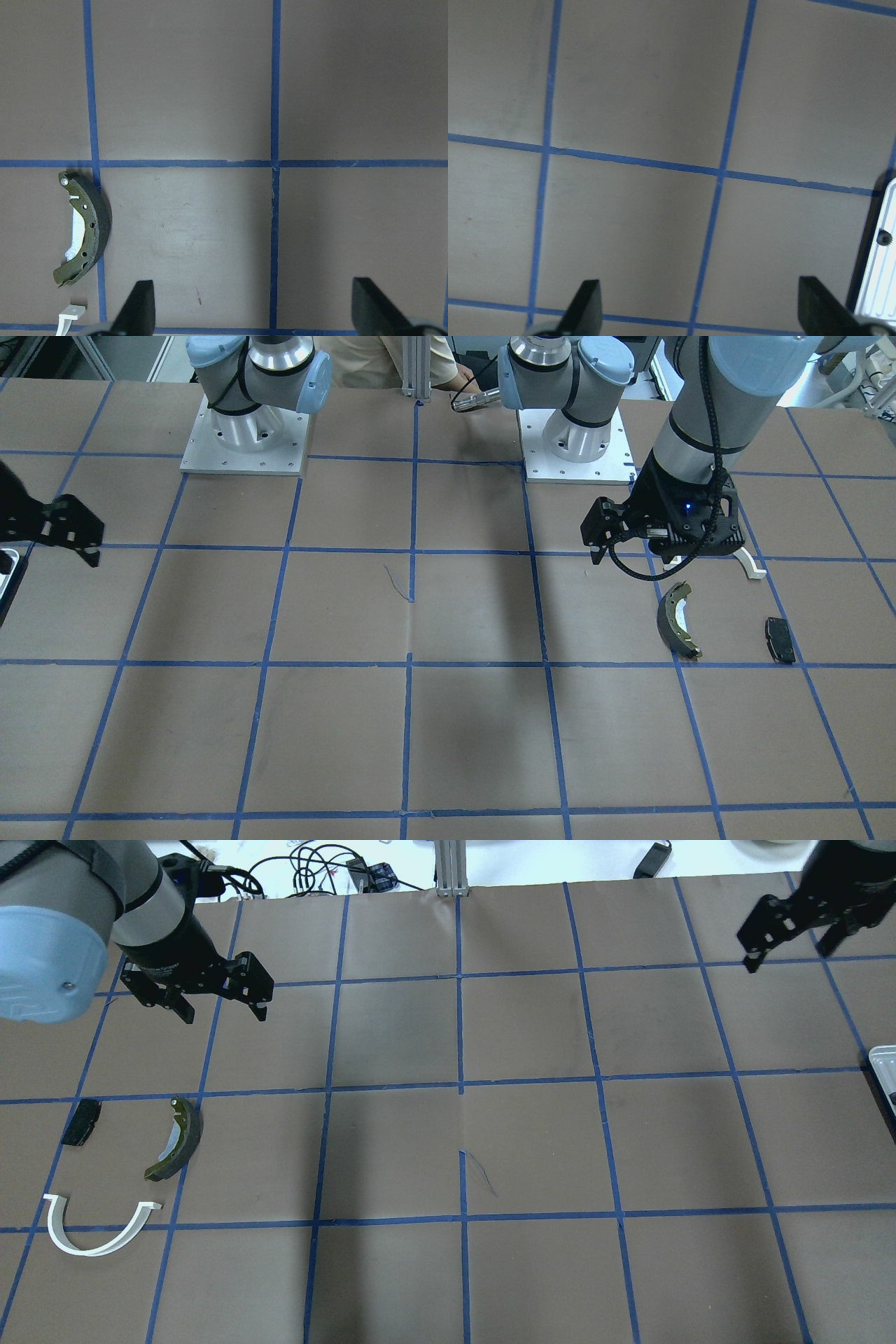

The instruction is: Place bearing gear from tray to pile

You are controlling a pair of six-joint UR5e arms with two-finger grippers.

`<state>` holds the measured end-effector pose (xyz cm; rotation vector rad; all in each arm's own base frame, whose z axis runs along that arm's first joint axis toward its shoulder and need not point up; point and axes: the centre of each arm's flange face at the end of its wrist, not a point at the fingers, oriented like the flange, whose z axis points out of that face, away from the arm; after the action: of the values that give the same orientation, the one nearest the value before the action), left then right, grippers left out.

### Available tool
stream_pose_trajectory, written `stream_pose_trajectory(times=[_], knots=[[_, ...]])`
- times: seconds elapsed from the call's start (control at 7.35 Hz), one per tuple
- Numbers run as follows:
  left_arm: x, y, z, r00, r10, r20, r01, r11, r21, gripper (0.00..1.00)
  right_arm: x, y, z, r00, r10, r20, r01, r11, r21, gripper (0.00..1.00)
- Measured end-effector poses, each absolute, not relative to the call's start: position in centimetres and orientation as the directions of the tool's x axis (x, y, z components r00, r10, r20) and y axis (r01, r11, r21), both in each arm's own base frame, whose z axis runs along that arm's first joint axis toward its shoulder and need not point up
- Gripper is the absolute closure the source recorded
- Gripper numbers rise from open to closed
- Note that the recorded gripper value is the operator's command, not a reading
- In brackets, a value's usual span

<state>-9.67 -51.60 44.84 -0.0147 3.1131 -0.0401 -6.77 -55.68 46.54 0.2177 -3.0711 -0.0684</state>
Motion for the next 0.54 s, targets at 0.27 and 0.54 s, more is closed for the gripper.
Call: stream_pose_trajectory(times=[0.27,0.54], knots=[[-9.7,-51.6,44.7,-1.000,-0.010,-0.027,-0.009,1.000,-0.024,0.00,-18.3,-55.7,43.1,-0.992,-0.102,0.073,-0.097,0.993,0.069,0.00],[-9.7,-51.5,44.7,-1.000,-0.010,-0.028,-0.009,1.000,-0.024,0.00,-29.0,-56.0,36.7,-0.991,-0.115,0.066,-0.111,0.992,0.068,0.00]])
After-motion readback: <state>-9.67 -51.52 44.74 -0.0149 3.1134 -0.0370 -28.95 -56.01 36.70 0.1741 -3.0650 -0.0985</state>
